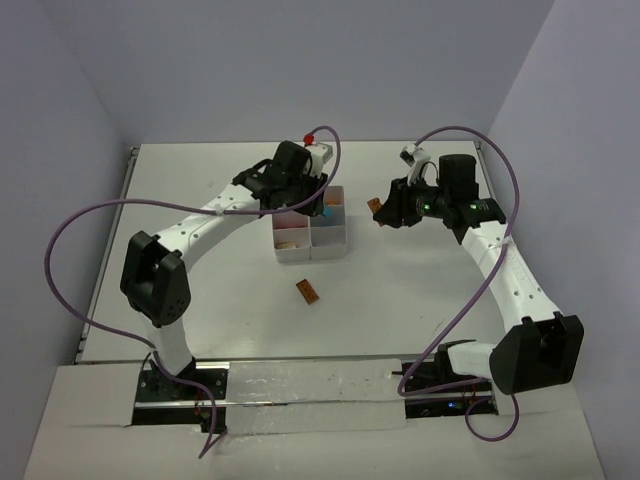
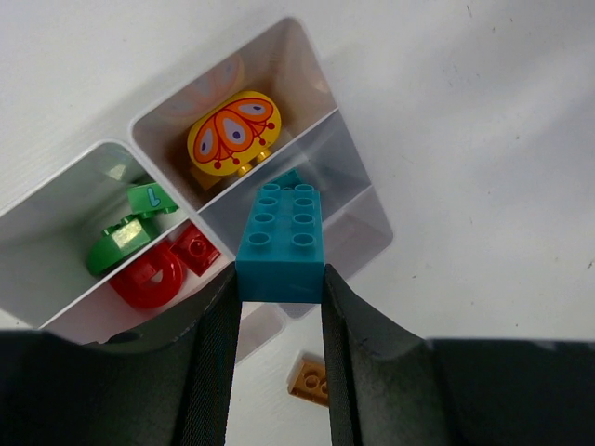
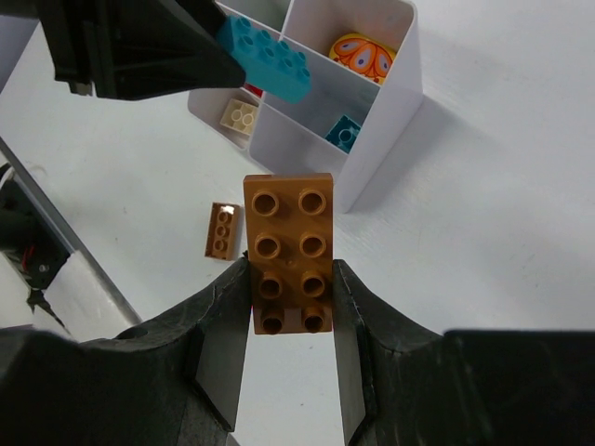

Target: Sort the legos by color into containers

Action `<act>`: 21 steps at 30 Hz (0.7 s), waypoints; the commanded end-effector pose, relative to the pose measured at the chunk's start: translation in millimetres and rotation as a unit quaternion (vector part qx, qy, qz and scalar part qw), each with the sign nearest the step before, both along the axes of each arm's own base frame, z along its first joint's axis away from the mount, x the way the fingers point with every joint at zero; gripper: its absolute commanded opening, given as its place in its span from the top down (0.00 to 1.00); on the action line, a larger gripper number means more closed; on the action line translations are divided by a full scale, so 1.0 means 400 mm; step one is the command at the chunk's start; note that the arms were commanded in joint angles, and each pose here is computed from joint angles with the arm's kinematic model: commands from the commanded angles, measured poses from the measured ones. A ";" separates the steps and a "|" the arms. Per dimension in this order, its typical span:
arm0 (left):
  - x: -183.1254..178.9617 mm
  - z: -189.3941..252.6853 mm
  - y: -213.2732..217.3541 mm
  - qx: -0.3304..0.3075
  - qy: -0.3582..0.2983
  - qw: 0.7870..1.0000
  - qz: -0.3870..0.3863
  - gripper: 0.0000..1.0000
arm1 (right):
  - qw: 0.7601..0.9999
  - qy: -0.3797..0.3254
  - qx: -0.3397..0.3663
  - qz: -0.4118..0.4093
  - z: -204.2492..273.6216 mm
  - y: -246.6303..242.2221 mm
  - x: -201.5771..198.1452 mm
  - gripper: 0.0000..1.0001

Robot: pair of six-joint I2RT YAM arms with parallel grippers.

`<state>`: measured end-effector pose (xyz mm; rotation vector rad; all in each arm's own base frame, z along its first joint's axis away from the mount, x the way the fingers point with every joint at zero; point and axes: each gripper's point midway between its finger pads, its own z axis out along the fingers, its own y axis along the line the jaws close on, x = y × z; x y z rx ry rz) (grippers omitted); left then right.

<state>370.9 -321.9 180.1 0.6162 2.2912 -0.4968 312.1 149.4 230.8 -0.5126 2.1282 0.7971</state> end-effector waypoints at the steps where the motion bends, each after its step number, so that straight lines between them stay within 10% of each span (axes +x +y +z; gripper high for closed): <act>1: 0.024 0.048 -0.047 -0.020 -0.026 0.999 0.002 0.81 | 0.999 -0.036 -0.006 -0.002 0.031 -0.008 0.002 1.00; 8: 0.029 0.017 -0.055 -0.007 -0.016 1.000 0.005 0.61 | 0.999 -0.038 -0.010 0.000 0.027 -0.010 -0.002 1.00; 16: 0.022 0.054 -0.056 -0.012 -0.026 1.000 -0.007 0.14 | 0.999 -0.032 -0.023 0.003 0.010 -0.014 0.008 1.00; 21: -0.003 0.192 -0.046 -0.052 -0.071 0.996 -0.035 0.09 | 0.998 -0.040 -0.046 0.009 -0.005 -0.014 0.017 1.00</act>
